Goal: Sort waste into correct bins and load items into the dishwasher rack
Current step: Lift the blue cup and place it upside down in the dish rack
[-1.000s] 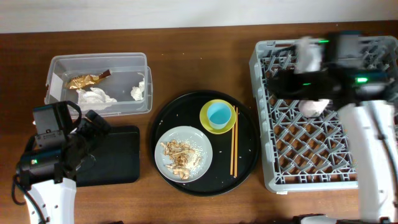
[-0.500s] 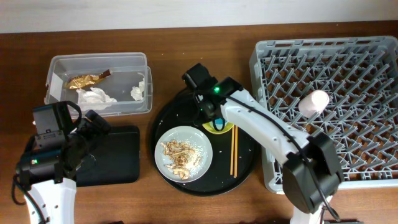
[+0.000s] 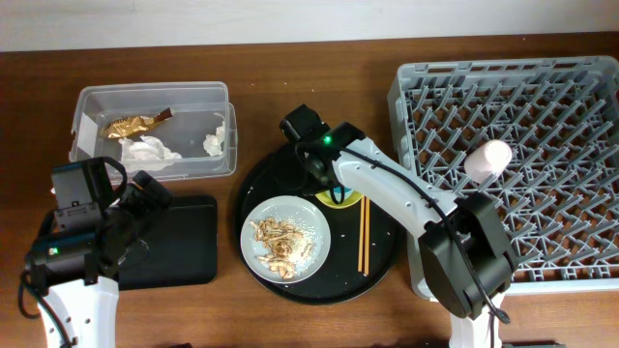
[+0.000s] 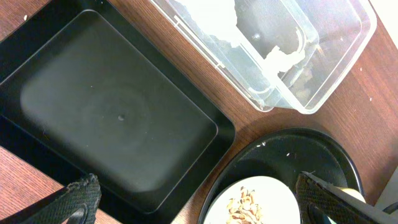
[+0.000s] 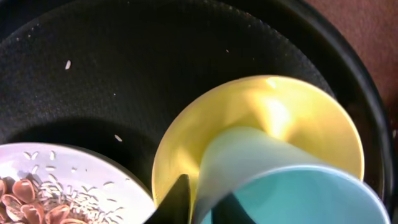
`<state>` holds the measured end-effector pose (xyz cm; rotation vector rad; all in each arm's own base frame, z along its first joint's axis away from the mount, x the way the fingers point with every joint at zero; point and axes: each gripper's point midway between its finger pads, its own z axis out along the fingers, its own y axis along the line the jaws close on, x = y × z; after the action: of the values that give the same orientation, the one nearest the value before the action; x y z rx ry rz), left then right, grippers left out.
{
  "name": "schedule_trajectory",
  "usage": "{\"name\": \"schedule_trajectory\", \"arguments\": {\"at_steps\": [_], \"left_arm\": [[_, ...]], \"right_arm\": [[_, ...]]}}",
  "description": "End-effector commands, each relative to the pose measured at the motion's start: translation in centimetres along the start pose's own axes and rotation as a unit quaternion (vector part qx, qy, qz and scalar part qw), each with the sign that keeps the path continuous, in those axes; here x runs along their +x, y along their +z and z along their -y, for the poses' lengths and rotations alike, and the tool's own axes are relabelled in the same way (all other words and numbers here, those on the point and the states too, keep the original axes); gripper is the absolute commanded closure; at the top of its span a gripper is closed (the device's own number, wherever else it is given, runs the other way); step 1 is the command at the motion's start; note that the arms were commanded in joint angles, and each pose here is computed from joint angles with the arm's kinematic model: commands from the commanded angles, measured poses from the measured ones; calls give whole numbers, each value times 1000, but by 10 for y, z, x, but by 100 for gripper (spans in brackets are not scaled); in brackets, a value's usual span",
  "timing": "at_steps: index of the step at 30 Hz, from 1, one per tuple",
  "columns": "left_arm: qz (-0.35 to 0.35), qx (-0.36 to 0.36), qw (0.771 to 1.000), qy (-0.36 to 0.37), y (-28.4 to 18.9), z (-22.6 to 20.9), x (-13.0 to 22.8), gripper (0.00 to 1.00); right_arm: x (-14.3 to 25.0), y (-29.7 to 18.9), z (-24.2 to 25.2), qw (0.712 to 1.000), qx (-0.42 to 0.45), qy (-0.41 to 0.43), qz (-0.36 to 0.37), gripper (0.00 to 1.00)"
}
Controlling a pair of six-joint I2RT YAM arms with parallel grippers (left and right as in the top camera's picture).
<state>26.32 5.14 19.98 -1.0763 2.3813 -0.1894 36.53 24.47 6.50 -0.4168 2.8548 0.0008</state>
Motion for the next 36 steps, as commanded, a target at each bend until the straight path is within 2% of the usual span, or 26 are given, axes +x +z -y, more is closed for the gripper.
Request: {"name": "schedule_trajectory", "arguments": {"at_steps": [1,5,9,13,15,19,22,25,27,28,30,36], "left_arm": [[7,0,1000,6,-3,-1,-2,1],[7,0,1000,6,-3,-1,-2,1],[7,0,1000,6,-3,-1,-2,1],[7,0,1000,6,-3,-1,-2,1],[7,0,1000,6,-3,-1,-2,1],[7,0,1000,6,-3,-1,-2,1],[7,0,1000,6,-3,-1,-2,1],[7,0,1000,6,-3,-1,-2,1],[7,0,1000,6,-3,-1,-2,1],[7,0,1000,6,-3,-1,-2,1],[7,0,1000,6,-3,-1,-2,1],[7,0,1000,6,-3,-1,-2,1]], "right_arm": [[-19,-22,-2,1000,-1,2,26,96],[-37,-68,6,999,-2,12,36,96],[-59,-135,47,997,1,56,62,96],[-71,-203,129,989,-55,105,92,96],[-64,-220,204,973,-122,162,111,96],[-32,-224,312,940,-187,239,153,96],[-4,-224,375,900,-244,293,211,96],[27,-197,424,854,-292,345,259,96],[35,-185,433,824,-333,352,293,96],[40,-177,435,800,-368,352,319,96],[43,-165,429,777,-403,348,336,96],[58,-134,404,751,-445,390,292,96]]}}
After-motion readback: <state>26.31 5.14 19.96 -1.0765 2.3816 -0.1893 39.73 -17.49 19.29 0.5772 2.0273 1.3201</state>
